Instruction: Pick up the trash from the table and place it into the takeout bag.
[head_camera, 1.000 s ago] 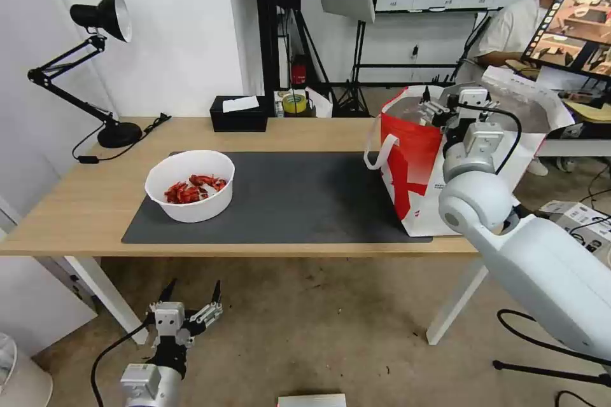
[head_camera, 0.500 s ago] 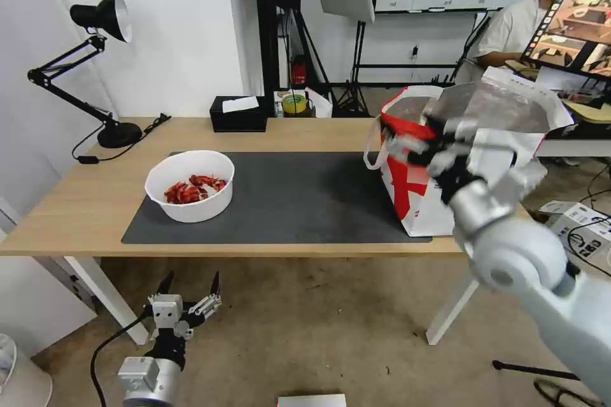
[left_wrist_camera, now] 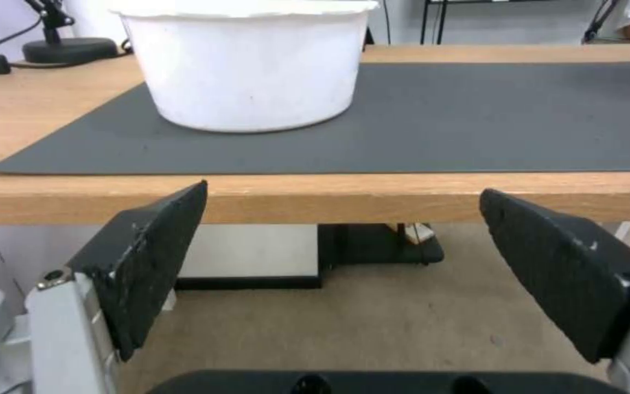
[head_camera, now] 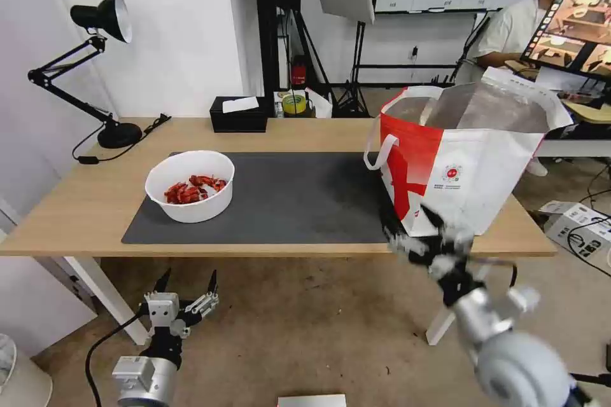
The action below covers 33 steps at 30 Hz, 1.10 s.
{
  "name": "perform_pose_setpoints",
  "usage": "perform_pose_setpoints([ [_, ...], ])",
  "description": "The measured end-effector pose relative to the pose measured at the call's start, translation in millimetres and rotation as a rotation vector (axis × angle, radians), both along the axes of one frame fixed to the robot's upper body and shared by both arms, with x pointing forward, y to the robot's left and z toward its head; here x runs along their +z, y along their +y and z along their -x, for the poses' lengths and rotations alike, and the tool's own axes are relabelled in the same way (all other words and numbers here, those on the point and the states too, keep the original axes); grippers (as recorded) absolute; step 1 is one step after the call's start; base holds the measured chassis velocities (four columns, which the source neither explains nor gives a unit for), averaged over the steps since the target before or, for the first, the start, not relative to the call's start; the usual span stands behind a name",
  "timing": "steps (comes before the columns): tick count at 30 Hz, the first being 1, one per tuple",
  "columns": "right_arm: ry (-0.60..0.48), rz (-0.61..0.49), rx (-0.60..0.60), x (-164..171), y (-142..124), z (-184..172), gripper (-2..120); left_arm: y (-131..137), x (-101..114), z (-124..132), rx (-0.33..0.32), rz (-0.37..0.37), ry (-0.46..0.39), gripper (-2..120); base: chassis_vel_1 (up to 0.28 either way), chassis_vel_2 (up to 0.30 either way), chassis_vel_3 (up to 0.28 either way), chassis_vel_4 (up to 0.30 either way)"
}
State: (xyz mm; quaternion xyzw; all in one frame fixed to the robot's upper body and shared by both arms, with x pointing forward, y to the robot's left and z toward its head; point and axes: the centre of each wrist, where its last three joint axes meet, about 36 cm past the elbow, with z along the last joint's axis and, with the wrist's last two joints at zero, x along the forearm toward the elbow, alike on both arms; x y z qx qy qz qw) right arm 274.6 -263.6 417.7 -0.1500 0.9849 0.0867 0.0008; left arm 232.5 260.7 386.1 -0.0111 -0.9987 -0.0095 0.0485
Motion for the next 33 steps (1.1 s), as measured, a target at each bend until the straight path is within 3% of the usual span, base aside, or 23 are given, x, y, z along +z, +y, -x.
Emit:
perform_pose_setpoints([
  [6, 0.069, -0.016, -0.046, -34.1, 17.4, 19.3, 100, -3.5, 0.7, 5.2, -0.005, 0.01, 0.009, 100, 0.0, 0.0, 0.0, 0.0],
  [19, 0.085, 0.0, -0.054, -42.3, 25.7, 23.0, 100, -2.0, 4.0, 5.6, -0.001, 0.005, 0.0, 100, 0.0, 0.0, 0.0, 0.0],
  [27, 0.084, 0.001, -0.053, -41.8, 25.5, 22.0, 100, 27.3, 49.2, -35.8, -0.007, -0.026, -0.082, 100, 0.0, 0.0, 0.0, 0.0],
  [33, 0.085, 0.001, -0.053, -41.5, 25.4, 21.7, 100, 51.4, 102.8, -92.8, -0.019, -0.006, -0.076, 100, 0.0, 0.0, 0.0, 0.0],
])
